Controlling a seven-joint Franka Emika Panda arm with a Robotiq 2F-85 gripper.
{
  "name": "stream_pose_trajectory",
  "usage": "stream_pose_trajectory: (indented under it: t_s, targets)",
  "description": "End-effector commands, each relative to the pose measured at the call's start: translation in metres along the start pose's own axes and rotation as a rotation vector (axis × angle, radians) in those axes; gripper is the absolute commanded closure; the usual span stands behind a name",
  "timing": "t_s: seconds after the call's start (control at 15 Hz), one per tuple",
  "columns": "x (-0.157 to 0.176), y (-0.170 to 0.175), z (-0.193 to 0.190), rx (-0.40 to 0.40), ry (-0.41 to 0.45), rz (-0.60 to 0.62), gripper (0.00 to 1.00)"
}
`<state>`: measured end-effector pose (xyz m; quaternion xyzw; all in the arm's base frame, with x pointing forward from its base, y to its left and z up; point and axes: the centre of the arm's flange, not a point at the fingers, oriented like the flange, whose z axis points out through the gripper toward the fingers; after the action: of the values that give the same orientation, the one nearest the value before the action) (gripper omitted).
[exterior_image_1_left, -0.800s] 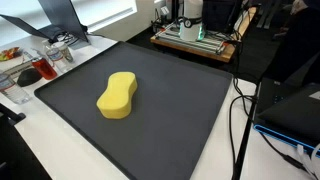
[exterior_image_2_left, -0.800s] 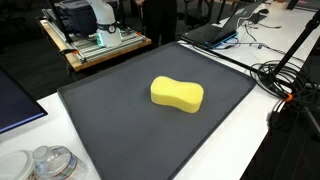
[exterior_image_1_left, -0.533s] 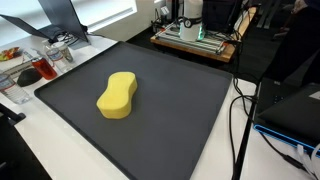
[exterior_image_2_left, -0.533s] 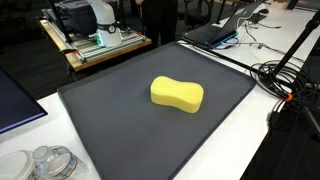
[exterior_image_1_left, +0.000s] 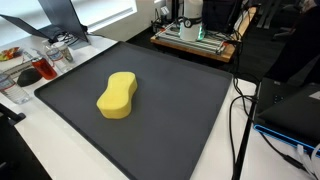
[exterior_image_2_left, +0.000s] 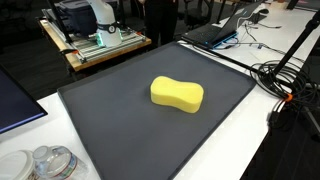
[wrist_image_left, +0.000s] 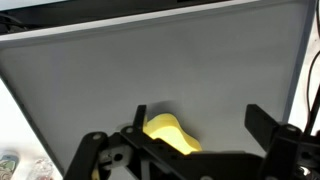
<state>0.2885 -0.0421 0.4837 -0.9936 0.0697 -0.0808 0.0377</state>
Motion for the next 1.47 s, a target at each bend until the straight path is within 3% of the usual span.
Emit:
stream_pose_trajectory:
  t_s: [0.0,0.27,0.6,1.07,1.4]
  targets:
    - [0.020,-0.051,0.003,-0.089,-0.014,-0.067,0.00]
    - [0.043,-0.125,0.014,-0.181,-0.040,-0.172,0.00]
    - [0.083,-0.190,0.035,-0.329,-0.035,-0.239,0.00]
    - [0.145,-0.245,0.073,-0.518,-0.014,-0.327,0.00]
    - [0.192,-0.276,0.088,-0.537,-0.014,-0.333,0.00]
